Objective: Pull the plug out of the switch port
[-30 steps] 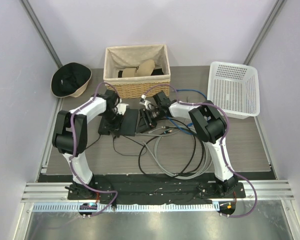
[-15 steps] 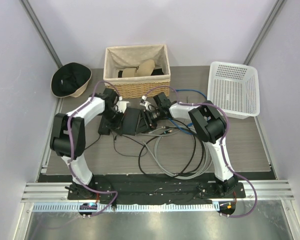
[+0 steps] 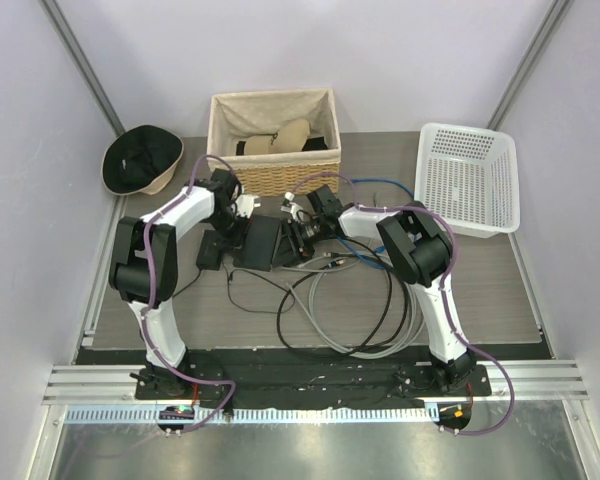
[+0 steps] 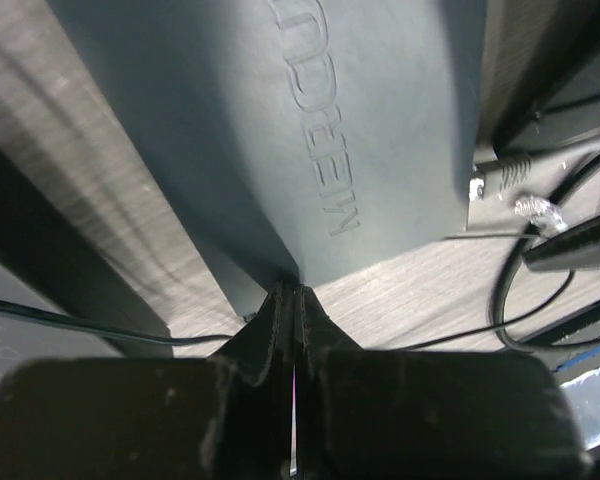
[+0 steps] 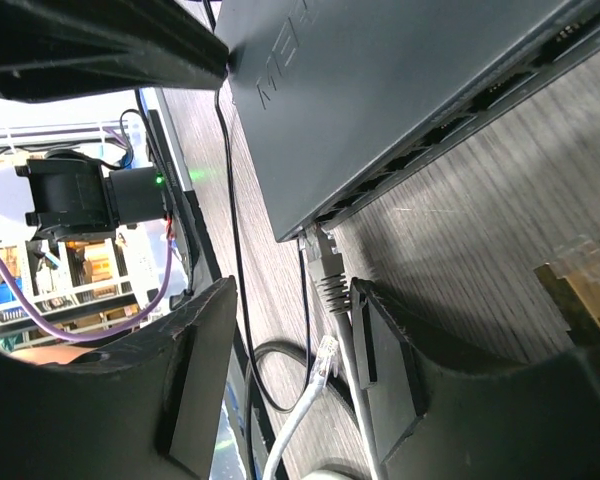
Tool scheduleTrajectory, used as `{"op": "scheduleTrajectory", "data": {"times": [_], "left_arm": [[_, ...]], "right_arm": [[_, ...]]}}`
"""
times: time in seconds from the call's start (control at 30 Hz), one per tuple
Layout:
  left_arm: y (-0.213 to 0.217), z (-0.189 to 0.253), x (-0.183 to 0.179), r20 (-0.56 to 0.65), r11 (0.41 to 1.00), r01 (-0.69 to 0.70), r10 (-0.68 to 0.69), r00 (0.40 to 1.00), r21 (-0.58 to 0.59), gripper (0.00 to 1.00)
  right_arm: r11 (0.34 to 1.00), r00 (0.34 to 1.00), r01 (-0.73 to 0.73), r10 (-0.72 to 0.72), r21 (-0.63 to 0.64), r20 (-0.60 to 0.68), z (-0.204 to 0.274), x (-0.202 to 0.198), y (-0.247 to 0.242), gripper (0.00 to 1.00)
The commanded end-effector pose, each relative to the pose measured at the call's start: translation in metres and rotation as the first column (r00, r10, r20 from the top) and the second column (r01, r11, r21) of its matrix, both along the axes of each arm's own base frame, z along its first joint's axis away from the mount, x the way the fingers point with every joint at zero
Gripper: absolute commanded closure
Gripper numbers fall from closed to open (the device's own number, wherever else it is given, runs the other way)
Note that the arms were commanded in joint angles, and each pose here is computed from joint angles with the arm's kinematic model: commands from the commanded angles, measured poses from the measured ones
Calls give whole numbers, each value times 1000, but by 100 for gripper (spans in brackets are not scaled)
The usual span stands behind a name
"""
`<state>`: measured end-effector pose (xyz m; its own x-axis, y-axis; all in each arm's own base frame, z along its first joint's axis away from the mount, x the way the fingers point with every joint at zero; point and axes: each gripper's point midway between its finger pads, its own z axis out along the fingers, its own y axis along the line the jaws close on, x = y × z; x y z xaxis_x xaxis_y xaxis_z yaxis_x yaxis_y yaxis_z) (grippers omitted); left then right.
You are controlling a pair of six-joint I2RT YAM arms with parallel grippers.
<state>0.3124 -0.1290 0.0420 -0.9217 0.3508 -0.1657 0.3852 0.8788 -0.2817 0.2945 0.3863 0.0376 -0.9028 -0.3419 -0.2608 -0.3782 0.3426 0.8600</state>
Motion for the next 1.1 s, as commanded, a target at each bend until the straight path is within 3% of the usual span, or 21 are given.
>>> {"op": "scheduleTrajectory", "data": {"times": [0.0, 0.37, 0.77, 1.07], "left_arm": [[17, -30, 13, 4, 993, -7, 6, 1000, 115, 100], [22, -56, -11, -67, 992, 1, 7, 998, 123, 100], [23, -56, -12, -67, 992, -1, 9, 998, 129, 100], [23, -57, -12, -69, 991, -2, 11, 998, 131, 100]], "right_arm": [[997, 1000, 28, -29, -66, -12, -28, -1, -5, 43], [994, 998, 50, -53, -100, -28, -44, 0, -5, 51], [992, 996, 57, -64, -109, -67, -57, -1, 2, 51], [986, 998, 53, -56, -159, -15, -66, -2, 3, 50]]}}
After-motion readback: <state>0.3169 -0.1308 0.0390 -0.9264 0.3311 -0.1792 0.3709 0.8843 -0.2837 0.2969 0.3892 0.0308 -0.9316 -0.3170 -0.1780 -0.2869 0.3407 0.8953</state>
